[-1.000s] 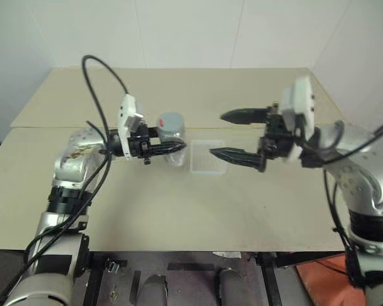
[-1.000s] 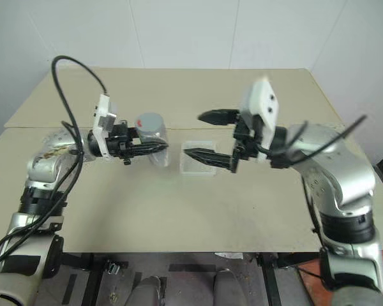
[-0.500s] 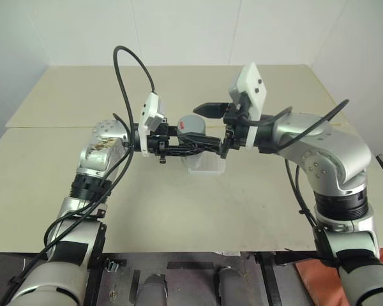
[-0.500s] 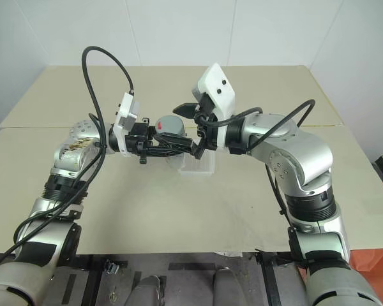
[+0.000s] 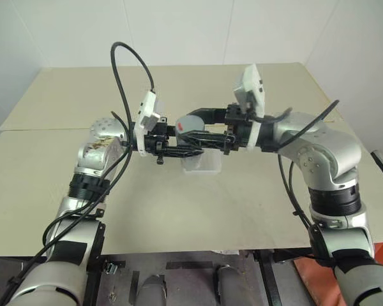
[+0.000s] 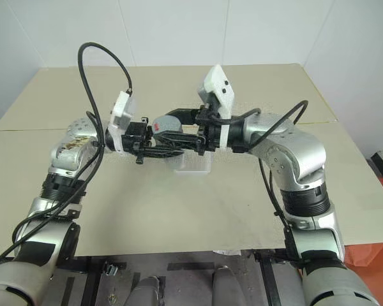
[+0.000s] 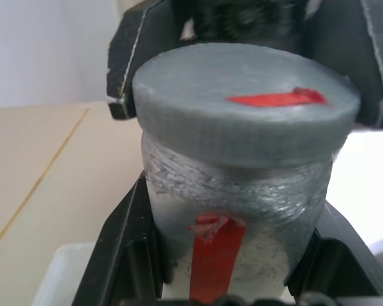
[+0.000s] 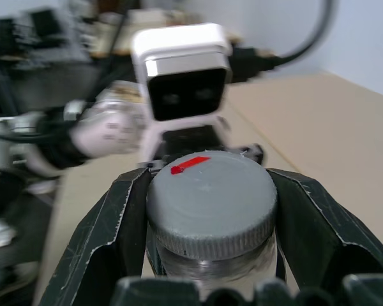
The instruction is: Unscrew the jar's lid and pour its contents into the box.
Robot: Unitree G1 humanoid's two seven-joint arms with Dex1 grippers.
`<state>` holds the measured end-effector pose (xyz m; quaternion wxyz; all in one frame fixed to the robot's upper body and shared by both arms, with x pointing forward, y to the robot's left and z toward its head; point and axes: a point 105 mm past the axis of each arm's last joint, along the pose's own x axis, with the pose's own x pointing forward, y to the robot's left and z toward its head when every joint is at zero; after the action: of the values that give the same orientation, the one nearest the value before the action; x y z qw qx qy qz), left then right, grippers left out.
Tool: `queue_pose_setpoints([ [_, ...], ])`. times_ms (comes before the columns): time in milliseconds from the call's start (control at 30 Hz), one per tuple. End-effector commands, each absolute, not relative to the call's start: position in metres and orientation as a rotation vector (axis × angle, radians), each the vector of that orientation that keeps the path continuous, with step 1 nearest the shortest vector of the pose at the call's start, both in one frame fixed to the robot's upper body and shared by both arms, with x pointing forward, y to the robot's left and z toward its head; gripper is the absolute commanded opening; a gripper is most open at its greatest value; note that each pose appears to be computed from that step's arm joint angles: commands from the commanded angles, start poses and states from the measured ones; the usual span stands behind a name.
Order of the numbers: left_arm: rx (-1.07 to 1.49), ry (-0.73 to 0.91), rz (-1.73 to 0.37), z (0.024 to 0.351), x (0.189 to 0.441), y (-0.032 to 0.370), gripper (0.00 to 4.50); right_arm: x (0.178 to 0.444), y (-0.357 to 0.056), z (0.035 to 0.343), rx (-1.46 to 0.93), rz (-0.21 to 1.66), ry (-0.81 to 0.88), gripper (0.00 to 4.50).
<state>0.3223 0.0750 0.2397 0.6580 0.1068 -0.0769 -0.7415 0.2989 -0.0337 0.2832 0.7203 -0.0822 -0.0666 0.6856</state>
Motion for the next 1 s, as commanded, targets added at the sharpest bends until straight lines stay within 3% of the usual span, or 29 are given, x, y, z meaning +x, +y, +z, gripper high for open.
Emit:
queue_pose_setpoints([
  [33,0.276,-0.230,-1.796,0.259,0.302,0.069,1.93,0.269,-0.026,0.299,-0.328,1.868,-0.281,2.75],
  [133,0.290,-0.225,-1.830,0.258,0.294,0.068,1.93,0.278,-0.019,0.302,-0.371,1.934,-0.298,2.75],
  [267,0.287,-0.225,-1.815,0.257,0.292,0.067,1.93,0.298,-0.004,0.302,-0.423,1.889,-0.325,2.75],
  [333,0.272,-0.214,-1.787,0.255,0.295,0.068,1.93,0.308,-0.003,0.303,-0.431,1.822,-0.325,3.47],
  [467,0.252,-0.165,-1.704,0.248,0.304,0.077,1.93,0.315,-0.020,0.308,-0.417,1.699,-0.342,4.47],
  [733,0.230,-0.118,-1.471,0.238,0.338,0.094,1.93,0.303,-0.055,0.318,-0.364,1.461,-0.362,4.47],
  [1000,0.240,-0.132,-1.434,0.236,0.346,0.089,1.93,0.298,-0.025,0.301,-0.341,1.299,-0.293,4.47],
])
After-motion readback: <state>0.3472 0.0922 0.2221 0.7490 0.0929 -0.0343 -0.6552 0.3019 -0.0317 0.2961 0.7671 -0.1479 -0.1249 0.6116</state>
